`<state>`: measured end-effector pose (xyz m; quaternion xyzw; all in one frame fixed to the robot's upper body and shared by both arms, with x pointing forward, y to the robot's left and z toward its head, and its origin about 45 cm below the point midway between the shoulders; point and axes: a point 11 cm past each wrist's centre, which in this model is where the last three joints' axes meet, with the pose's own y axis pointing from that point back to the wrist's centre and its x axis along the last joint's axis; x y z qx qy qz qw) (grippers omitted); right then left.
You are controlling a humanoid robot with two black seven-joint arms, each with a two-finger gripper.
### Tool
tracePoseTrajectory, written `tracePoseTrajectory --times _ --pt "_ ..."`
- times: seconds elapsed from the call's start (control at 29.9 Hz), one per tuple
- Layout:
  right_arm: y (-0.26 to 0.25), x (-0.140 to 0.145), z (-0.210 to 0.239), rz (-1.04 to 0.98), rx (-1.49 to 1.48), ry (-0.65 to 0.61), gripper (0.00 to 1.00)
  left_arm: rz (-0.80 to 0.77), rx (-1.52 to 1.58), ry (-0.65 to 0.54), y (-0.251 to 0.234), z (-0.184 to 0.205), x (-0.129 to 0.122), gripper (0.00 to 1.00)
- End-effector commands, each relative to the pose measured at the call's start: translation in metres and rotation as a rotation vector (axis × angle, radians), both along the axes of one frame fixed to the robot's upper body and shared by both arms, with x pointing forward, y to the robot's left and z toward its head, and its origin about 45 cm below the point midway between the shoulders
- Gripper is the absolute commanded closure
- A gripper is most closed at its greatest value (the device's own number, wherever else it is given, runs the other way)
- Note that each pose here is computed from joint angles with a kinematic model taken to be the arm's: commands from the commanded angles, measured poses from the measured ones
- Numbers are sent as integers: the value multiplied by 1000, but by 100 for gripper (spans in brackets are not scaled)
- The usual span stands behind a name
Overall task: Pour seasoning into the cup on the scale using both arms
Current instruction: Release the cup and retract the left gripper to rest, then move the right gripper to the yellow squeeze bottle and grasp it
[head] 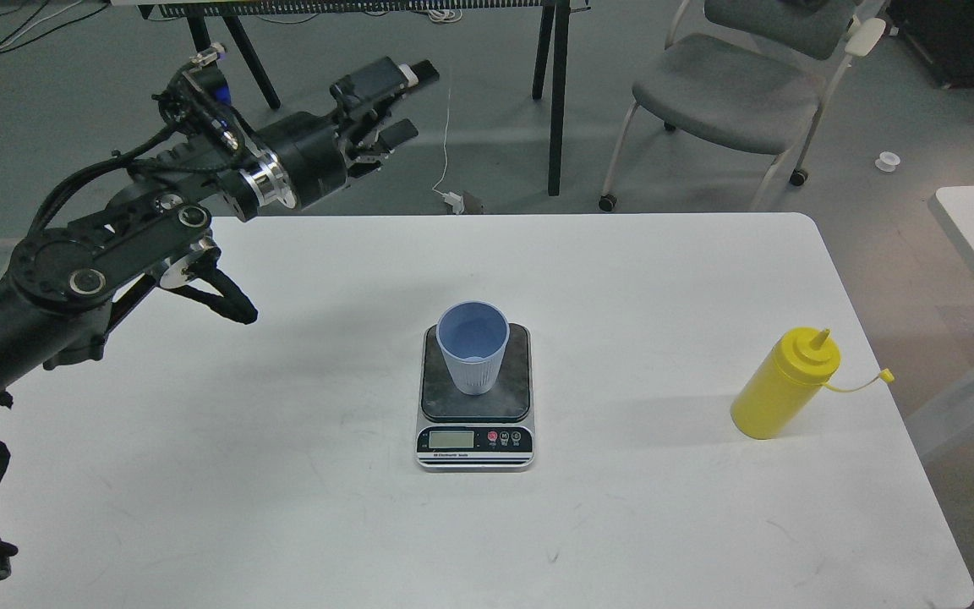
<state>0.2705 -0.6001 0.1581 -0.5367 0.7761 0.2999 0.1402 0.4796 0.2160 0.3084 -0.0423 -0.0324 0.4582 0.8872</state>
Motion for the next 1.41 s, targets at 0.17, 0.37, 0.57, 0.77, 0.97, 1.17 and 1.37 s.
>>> tracePoseTrajectory --times 0.17,0.37,0.57,0.77,0.97,1.17,1.37 --pt "99 -41 -31 229 254 72 0 159 -569 128 64 13 16 0" --pt "159 -70 -61 286 424 114 0 262 -654 120 115 14 11 0" --pt "203 -86 -93 270 557 123 0 305 -631 136 137 4 3 0" --pt "228 -87 -105 262 622 109 0 315 -627 135 139 5 3 0" --pt "241 -79 -107 262 655 85 0 316 -621 130 141 7 3 0" --pt "231 -72 -103 229 646 48 0 327 -608 127 149 7 1 0" --pt "224 -60 -97 219 632 15 0 333 -605 130 151 5 0 0"
